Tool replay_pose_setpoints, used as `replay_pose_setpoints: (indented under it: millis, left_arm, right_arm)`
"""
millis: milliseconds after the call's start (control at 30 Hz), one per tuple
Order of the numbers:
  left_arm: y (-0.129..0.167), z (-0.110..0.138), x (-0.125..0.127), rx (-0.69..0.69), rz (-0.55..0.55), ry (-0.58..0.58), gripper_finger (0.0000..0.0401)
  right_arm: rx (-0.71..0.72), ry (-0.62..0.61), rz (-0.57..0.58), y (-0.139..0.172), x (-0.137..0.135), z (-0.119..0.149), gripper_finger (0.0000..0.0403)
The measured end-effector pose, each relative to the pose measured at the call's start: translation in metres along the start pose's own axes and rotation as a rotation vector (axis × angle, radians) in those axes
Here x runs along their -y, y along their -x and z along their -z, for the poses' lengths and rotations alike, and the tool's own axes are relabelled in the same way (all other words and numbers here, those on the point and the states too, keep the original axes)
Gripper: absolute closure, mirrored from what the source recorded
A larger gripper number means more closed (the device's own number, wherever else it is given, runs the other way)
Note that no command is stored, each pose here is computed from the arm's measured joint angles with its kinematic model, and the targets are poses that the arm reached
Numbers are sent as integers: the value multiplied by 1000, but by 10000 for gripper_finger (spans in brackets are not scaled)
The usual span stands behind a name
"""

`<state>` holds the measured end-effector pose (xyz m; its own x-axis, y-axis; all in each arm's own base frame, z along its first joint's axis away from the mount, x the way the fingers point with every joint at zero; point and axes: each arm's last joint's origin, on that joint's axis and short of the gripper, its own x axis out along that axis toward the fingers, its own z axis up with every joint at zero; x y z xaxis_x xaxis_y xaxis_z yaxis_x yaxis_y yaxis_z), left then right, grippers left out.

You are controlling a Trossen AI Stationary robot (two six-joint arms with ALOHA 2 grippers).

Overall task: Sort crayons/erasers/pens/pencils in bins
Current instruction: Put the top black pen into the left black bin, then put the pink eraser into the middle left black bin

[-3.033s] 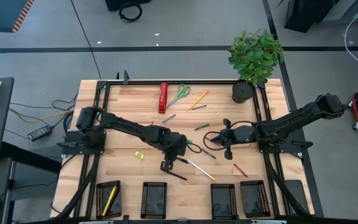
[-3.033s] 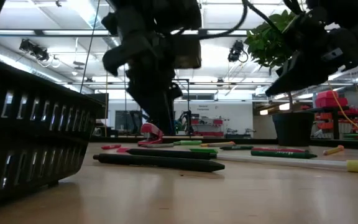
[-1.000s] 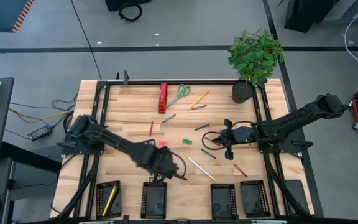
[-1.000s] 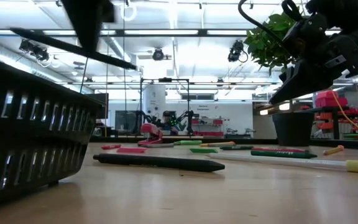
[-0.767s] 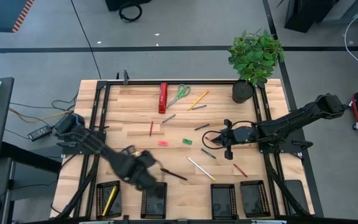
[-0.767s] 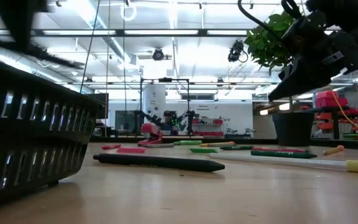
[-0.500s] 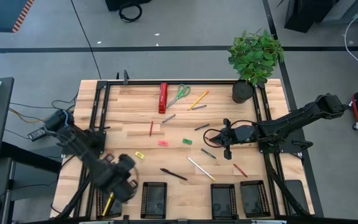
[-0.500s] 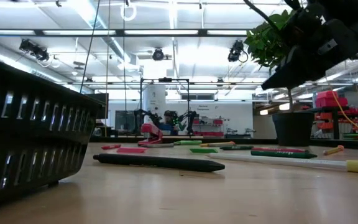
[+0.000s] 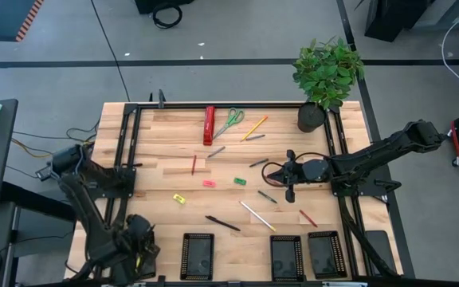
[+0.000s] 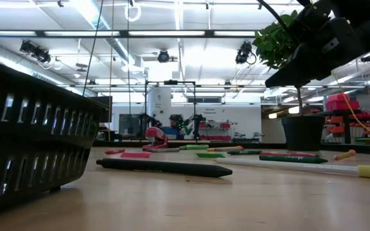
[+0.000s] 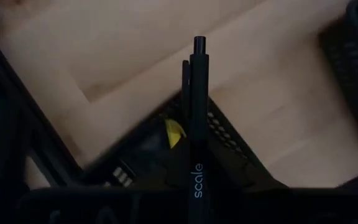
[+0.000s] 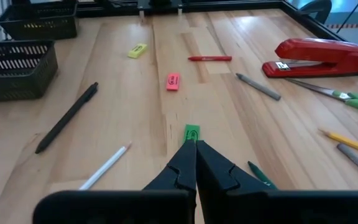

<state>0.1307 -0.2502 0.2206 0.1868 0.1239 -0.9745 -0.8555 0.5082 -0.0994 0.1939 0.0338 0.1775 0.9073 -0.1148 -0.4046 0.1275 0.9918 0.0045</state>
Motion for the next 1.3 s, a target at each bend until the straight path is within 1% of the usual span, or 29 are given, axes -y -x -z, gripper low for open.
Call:
replay_pose_setpoints:
  millis: [233,333,533,633,700,833,967,1100,1200,1300]
  left_arm:
    - [-20,21,12,-22,40,-7,358]
    - [-27,30,12,-26,37,-18,356]
    - [-30,31,10,-10,16,-23,356]
    - [-29,32,11,-14,23,-32,357]
    - [-29,33,11,-20,31,-32,349]
    - [-30,33,13,-28,43,-28,322]
    - [-29,28,16,-39,41,-22,294]
    - [-22,16,18,-68,32,7,279]
    - [-14,0,18,-67,20,29,277]
    - [-6,-23,20,-55,24,7,283]
  right_arm:
    - [0,7,0,0,0,0,392]
    - [-1,11,1,0,0,0,392]
    - [0,6,1,0,0,0,392]
    - [0,6,1,0,0,0,392]
    - [0,6,1,0,0,0,392]
    - [0,4,1,0,0,0,392]
    - [0,3,1,0,0,0,392]
    - [0,3,1,0,0,0,392]
    - [0,15,1,0,0,0,392]
    - [0,27,1,0,0,0,392]
